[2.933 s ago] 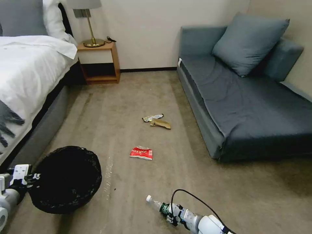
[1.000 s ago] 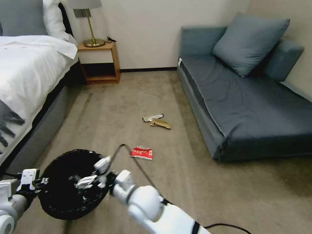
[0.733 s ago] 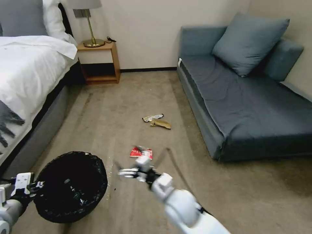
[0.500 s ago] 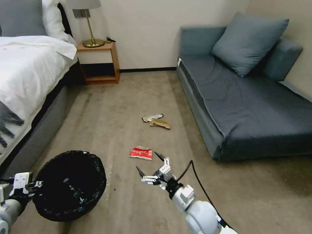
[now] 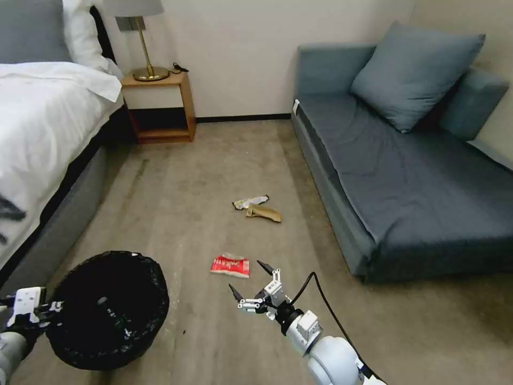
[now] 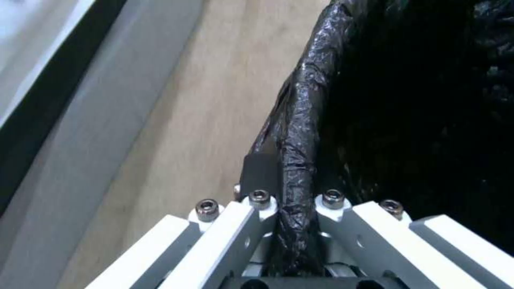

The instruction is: Pick up the trash bin, then pick up the garbage on the floor and place it into the trash bin.

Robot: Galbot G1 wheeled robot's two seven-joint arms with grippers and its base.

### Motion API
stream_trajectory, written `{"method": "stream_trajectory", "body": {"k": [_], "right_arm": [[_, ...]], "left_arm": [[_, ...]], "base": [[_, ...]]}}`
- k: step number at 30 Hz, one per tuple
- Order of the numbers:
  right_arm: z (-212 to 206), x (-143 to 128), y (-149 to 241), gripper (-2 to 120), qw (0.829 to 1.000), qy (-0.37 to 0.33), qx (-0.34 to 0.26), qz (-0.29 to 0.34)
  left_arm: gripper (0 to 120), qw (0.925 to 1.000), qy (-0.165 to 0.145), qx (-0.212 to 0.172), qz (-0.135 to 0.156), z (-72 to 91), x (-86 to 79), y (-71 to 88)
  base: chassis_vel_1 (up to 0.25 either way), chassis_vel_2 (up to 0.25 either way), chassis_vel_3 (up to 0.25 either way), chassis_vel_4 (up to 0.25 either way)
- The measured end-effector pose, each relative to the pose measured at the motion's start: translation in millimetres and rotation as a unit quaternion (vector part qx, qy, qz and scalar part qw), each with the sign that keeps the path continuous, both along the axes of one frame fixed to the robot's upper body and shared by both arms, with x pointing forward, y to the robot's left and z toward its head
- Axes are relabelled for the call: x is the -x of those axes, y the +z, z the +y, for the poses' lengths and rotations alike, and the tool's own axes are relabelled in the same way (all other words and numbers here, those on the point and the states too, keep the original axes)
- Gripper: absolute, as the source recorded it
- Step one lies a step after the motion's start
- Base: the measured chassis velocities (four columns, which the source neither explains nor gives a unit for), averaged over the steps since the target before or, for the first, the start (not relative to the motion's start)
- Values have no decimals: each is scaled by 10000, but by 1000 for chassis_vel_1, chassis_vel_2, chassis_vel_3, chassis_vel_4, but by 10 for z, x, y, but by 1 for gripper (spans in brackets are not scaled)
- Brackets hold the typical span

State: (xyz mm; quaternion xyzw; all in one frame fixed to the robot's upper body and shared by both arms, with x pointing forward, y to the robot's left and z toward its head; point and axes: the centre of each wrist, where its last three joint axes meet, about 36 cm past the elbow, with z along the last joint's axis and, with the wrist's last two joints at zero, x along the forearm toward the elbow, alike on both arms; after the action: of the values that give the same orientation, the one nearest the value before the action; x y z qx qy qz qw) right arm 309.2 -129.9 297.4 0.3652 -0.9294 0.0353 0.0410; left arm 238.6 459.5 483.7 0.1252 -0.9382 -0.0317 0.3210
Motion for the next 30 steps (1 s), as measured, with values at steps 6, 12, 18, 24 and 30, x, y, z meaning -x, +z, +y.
{"method": "stream_trajectory", "body": {"k": [6,12,18,24,30], "right_arm": [[55,47,-102,100,9998,127,118,102],[109,49,-195,100,9989,288,305,204],[141,15,-383,100,9895,947,899,615],[180,-17,-672,100,9647,1746,1571,1190],[285,-79,-901,100,9528,1936,1858,1422]], "left_arm": [[3,10000,3,-2,12,29,-10,3],[3,10000,-18,-45,40,59,-13,19],[3,10000,11,-50,33,78,10,41],[3,9999,82,-24,99,66,95,17],[3,9999,100,-26,134,52,145,14]], "base": [[-295,289,281,-289],[-333,334,326,-340],[-300,300,257,-287],[-91,62,61,-72],[54,-47,-38,59]]}}
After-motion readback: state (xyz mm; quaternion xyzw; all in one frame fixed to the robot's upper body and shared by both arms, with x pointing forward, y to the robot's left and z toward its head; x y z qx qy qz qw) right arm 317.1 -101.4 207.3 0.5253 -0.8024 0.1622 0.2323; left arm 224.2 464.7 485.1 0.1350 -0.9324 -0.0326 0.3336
